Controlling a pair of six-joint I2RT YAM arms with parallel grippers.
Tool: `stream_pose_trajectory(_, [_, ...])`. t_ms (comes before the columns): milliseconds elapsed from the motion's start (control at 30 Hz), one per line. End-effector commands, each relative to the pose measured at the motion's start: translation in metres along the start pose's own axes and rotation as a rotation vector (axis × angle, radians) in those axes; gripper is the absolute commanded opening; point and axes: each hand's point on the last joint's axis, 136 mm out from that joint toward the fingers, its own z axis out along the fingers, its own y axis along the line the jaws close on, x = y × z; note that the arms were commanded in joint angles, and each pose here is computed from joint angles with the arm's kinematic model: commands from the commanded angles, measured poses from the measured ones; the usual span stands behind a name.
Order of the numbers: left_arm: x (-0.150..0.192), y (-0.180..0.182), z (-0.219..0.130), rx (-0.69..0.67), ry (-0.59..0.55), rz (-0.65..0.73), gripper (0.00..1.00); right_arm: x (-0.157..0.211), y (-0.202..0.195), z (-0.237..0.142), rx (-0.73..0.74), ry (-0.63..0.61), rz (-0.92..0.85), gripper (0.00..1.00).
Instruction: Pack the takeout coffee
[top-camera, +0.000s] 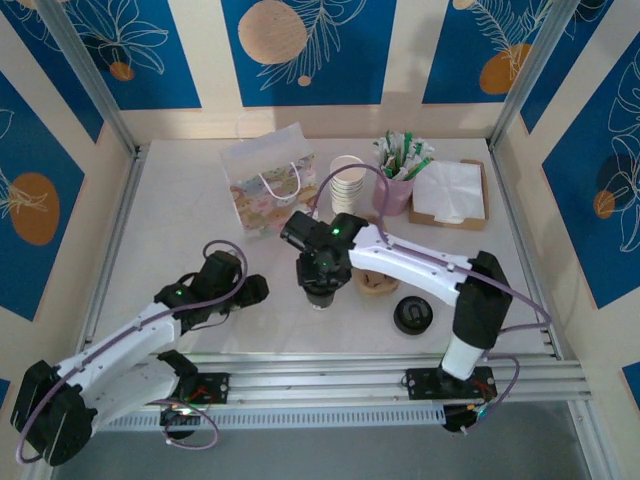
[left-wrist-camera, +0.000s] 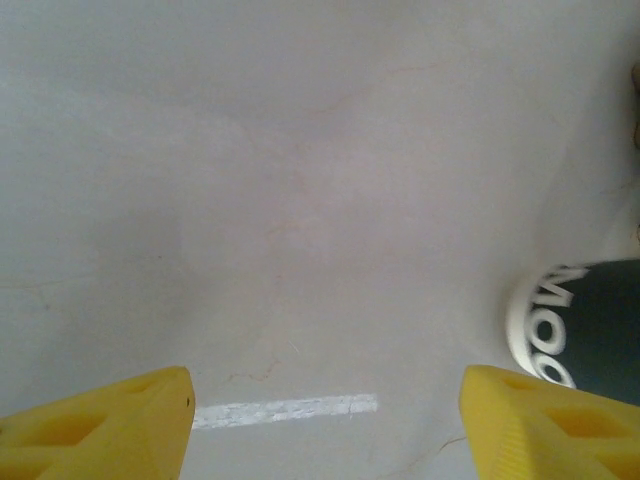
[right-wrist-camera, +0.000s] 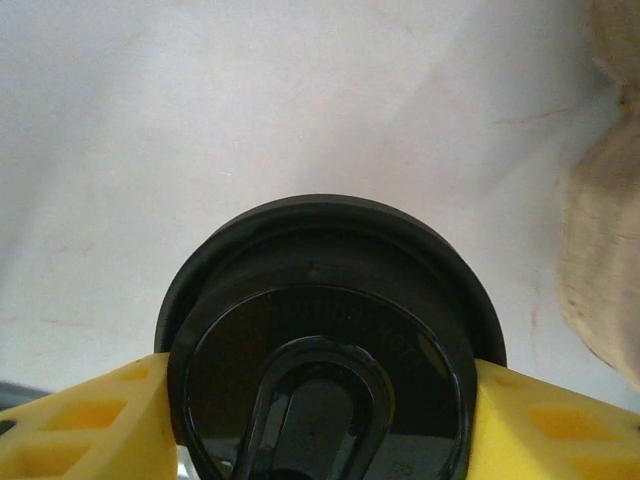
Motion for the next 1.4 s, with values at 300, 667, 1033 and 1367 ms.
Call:
stream_pose_trajectory(300, [-0.034,0.005,-0.043,-0.104,-0.146,0.104,0.71,-0.029,-0.118,-0.098,0.020,-0.246,0.168,0.57])
stream_pose_trajectory(667, [-0.060,0.005,-0.079,-0.174,-0.236,0.201,0.72,-0.020,-0.234,-0.074,0.164,-0.218,0.471,0.58])
stream_pose_trajectory(1033, [-0.118,-0.006,-0.174,-0.346,-0.412,0.495,0.69,-0.019,-0.269,-0.014,0.111,-0.142,0.644,0.59])
stream_pose_trajectory(1367, [-0.181,-0.051,-0.206,-0.440,-0.486,0.702,0.67,-0.021,-0.289,0.006,0.152,-0.130,0.658,0.61])
